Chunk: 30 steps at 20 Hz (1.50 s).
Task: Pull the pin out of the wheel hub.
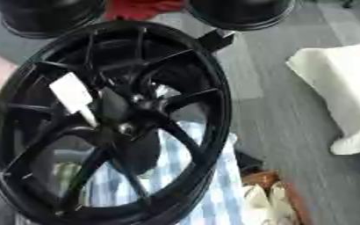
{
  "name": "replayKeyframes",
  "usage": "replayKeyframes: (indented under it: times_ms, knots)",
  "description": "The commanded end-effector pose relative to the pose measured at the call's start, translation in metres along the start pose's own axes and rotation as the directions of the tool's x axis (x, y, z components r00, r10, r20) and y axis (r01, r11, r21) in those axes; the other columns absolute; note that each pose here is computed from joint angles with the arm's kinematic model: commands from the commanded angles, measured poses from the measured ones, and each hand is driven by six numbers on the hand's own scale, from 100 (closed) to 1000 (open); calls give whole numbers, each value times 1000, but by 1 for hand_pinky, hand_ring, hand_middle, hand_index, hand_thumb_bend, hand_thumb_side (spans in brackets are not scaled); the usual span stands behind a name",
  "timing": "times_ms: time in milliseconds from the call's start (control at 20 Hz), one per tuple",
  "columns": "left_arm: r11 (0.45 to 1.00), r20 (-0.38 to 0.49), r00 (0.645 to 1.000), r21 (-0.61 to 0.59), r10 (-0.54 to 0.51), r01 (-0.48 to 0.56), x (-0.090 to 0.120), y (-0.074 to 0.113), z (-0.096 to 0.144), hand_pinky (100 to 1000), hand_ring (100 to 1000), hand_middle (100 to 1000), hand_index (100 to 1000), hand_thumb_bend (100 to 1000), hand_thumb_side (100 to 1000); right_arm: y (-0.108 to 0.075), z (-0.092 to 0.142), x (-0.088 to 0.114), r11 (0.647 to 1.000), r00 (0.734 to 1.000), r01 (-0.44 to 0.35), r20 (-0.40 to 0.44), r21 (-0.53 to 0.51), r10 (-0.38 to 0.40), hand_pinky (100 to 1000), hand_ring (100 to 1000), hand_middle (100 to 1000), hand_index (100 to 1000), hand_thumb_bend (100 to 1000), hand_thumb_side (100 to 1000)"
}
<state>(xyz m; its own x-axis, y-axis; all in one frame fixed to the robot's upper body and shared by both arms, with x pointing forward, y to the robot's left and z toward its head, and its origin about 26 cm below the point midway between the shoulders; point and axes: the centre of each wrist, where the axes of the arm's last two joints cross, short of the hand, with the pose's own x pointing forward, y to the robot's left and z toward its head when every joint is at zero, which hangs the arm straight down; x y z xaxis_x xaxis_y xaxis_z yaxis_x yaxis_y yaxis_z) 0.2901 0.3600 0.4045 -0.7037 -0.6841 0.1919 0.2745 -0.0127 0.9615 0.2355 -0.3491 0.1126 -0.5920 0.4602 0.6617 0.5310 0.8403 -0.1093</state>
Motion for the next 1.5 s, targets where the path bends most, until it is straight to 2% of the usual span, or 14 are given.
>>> replayKeyframes:
  times_ms: [50, 600, 1200, 1500]
  knots:
    - [1000, -10, 1000, 2, -28, 28, 5, 7, 5, 799, 763, 738, 845, 100, 807, -2, -6, 5, 1000, 1000, 8, 27, 0, -8, 815, 738, 766, 656, 100, 397]
    - [999, 17, 999, -11, -46, 47, 11, 6, 0, 800, 764, 738, 846, 100, 786, -1, -6, 5, 1000, 1000, 10, 24, 2, -10, 815, 736, 764, 654, 100, 398]
    - [966, 159, 962, -98, -222, 239, 62, -3, -37, 807, 772, 743, 846, 100, 757, 2, -8, 6, 999, 999, 28, 23, 21, -28, 815, 732, 762, 652, 100, 408]
    - [943, 216, 934, -114, -284, 313, 78, -7, -56, 809, 777, 750, 850, 100, 732, 5, -10, 7, 998, 999, 44, 24, 35, -45, 816, 730, 760, 652, 100, 414]
